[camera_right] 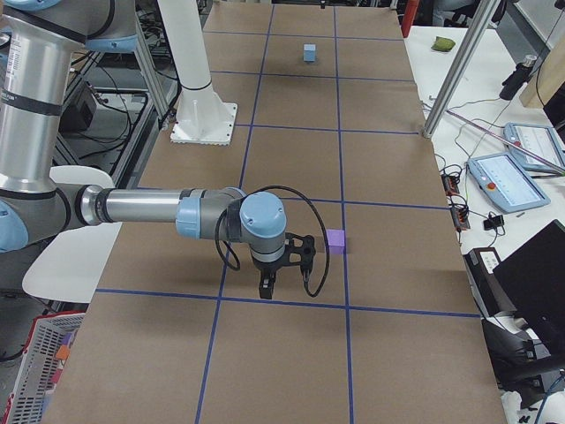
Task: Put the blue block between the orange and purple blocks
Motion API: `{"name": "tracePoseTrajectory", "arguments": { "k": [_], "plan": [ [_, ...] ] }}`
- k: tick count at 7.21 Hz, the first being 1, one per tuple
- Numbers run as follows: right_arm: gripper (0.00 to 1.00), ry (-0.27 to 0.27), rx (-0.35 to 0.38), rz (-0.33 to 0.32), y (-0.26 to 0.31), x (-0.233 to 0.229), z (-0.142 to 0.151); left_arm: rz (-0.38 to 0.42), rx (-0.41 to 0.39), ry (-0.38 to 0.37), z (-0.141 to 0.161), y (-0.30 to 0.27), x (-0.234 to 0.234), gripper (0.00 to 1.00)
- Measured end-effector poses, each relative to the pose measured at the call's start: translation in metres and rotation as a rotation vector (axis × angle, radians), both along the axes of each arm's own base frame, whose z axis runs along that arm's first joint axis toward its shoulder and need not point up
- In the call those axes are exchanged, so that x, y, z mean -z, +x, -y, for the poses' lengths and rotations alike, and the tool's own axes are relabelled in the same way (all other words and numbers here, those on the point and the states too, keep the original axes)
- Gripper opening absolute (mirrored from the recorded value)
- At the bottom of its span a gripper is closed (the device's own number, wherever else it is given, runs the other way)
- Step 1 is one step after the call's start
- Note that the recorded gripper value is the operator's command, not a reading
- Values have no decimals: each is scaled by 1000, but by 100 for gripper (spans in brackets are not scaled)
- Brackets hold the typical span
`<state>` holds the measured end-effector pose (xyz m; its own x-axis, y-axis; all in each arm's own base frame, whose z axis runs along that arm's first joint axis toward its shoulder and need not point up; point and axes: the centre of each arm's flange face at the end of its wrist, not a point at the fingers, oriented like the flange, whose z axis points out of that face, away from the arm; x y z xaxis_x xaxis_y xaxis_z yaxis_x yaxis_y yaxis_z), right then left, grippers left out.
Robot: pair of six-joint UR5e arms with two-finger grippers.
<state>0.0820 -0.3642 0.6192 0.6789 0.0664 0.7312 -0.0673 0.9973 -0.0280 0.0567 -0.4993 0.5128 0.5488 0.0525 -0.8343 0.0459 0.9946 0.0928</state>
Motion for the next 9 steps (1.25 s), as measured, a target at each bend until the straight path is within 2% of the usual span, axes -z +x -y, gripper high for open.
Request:
{"name": "tracePoseTrajectory", "arguments": {
  "k": [2,4,9],
  "plan": [
    [100,0,0,-1,0,0,0,57,52,-23,-15,72,-4,100],
    [100,-2,0,-2,0,-1,0,104,70,-24,-29,128,-7,100],
    [100,-3,0,-3,0,-1,-1,212,42,-7,-47,180,-38,100]
  ]
}}
